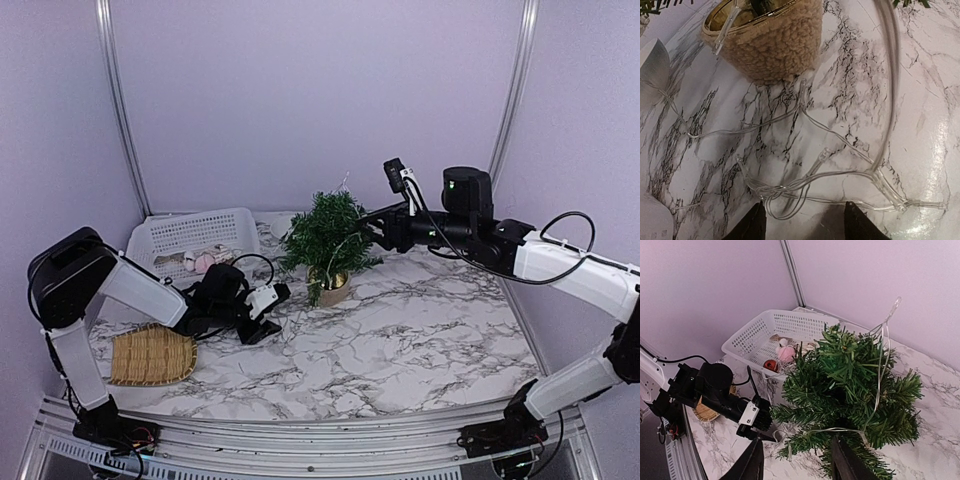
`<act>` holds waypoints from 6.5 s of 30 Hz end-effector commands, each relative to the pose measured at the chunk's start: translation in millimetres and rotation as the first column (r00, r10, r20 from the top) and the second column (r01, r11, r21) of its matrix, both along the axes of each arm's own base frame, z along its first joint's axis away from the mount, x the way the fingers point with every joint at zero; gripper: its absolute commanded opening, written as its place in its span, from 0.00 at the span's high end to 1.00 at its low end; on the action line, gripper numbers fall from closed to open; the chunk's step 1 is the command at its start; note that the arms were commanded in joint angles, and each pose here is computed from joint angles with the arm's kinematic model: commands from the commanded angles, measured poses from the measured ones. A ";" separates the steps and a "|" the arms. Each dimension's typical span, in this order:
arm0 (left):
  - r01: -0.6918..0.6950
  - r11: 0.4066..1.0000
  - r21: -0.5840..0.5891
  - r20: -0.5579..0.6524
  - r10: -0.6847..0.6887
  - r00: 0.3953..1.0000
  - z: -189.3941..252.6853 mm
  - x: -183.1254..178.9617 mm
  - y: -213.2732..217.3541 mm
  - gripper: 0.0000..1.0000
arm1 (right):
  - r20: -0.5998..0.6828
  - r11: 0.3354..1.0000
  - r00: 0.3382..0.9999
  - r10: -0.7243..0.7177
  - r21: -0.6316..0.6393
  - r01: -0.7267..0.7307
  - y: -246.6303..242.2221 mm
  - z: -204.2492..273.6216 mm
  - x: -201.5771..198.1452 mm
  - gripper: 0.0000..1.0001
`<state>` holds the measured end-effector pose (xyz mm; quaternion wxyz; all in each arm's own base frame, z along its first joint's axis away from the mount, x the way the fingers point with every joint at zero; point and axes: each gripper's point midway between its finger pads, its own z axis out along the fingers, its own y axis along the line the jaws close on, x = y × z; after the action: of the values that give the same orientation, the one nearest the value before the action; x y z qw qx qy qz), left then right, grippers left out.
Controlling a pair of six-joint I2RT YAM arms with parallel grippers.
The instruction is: Decorate the small christmas tree
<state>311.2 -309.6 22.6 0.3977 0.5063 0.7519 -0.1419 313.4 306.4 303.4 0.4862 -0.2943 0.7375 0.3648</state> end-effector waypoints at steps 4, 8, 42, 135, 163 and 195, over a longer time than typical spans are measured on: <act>0.033 0.999 -0.009 0.049 -0.033 0.998 2.8 8.4 -5.0 0.72 | 0.047 1.000 0.999 -0.006 0.026 0.005 -6.1 26.5 -1.8 0.56; 0.028 0.998 -0.058 0.063 -0.024 0.998 20.0 4.6 -5.1 0.95 | 0.045 1.000 0.999 -0.012 0.027 0.011 -7.0 26.3 -1.7 0.57; 0.200 0.879 -0.432 0.195 -0.125 0.973 222.0 -102.6 -9.5 1.00 | 0.245 0.908 0.877 0.413 -0.184 -0.376 68.9 13.4 -89.6 0.27; -0.090 0.893 -0.441 0.399 0.285 0.872 251.5 -29.2 57.8 1.00 | 0.536 0.991 0.840 0.083 0.047 -0.128 36.0 160.9 -68.1 1.00; -0.103 0.948 -0.301 0.443 0.235 0.865 310.3 25.1 16.2 1.00 | 0.260 0.940 0.904 -0.340 0.119 0.320 -68.3 73.0 58.2 1.00; -0.463 0.758 -0.459 0.297 0.622 0.725 317.8 150.0 66.9 1.00 | 0.199 0.946 0.933 -0.301 0.189 0.265 -34.5 40.0 177.2 0.97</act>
<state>452.4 -263.5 334.0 0.6543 0.2457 0.7129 -0.0568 482.8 265.4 331.3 0.6306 -0.1824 0.6963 0.2903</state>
